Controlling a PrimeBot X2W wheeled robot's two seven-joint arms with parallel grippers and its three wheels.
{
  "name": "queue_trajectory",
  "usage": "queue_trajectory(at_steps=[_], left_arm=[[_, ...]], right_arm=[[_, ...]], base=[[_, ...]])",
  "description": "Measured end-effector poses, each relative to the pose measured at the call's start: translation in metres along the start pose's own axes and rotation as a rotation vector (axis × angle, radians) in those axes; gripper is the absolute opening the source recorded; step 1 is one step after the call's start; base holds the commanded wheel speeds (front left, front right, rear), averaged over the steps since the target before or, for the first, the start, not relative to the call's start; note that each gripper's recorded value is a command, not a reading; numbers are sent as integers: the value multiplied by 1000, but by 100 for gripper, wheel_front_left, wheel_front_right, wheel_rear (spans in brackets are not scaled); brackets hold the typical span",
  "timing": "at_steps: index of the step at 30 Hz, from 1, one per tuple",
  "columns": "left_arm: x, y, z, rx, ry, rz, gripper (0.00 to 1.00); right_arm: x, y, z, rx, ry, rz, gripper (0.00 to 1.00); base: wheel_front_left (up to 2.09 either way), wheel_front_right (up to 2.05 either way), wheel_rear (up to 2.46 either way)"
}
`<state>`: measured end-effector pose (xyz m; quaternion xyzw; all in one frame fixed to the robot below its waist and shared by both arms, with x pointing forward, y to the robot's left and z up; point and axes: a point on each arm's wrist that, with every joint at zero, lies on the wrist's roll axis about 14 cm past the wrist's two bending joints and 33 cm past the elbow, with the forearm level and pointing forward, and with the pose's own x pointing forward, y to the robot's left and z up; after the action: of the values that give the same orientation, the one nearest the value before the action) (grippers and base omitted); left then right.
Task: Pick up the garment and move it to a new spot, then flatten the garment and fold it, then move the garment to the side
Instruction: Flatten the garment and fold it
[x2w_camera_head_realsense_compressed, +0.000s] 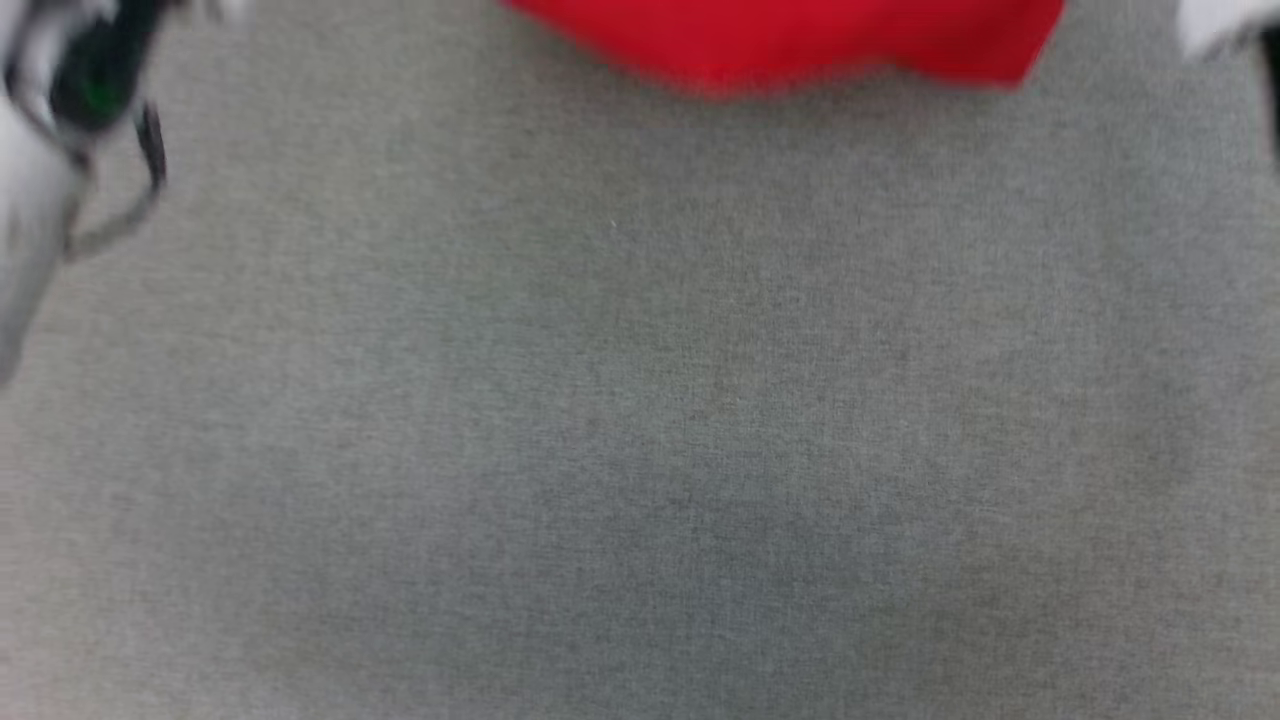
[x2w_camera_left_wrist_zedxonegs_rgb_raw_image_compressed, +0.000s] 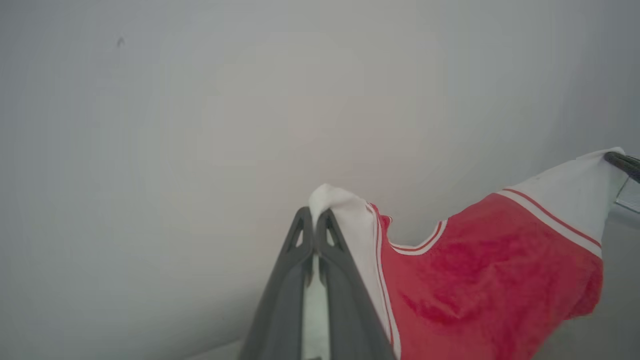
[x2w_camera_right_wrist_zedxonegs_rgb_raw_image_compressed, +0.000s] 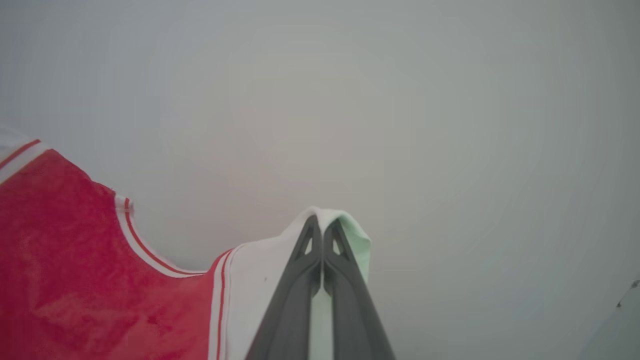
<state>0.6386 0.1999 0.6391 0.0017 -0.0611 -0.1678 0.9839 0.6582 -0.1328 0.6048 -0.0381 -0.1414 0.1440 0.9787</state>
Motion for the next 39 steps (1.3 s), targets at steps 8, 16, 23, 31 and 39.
queue_trajectory(at_steps=[8,16,23,31,39], left_arm=[[-82,-22,-45,-60,200,-84,0],[-175,-57,-71,-99,336,-202,0],[-239,-65,-108,-115,481,-176,0],[-290,-67,-155,-141,646,-105,0],[-330,-68,-186,-233,791,-16,0]], right_arm=[[-76,9,-14,63,119,78,0],[-165,19,-6,38,187,165,0],[-245,19,-32,63,335,148,0],[-319,43,-73,132,576,176,0],[-371,52,-107,235,785,144,0]], base=[[0,0,0],[0,0,0],[0,0,0],[0,0,0],[0,0,0]])
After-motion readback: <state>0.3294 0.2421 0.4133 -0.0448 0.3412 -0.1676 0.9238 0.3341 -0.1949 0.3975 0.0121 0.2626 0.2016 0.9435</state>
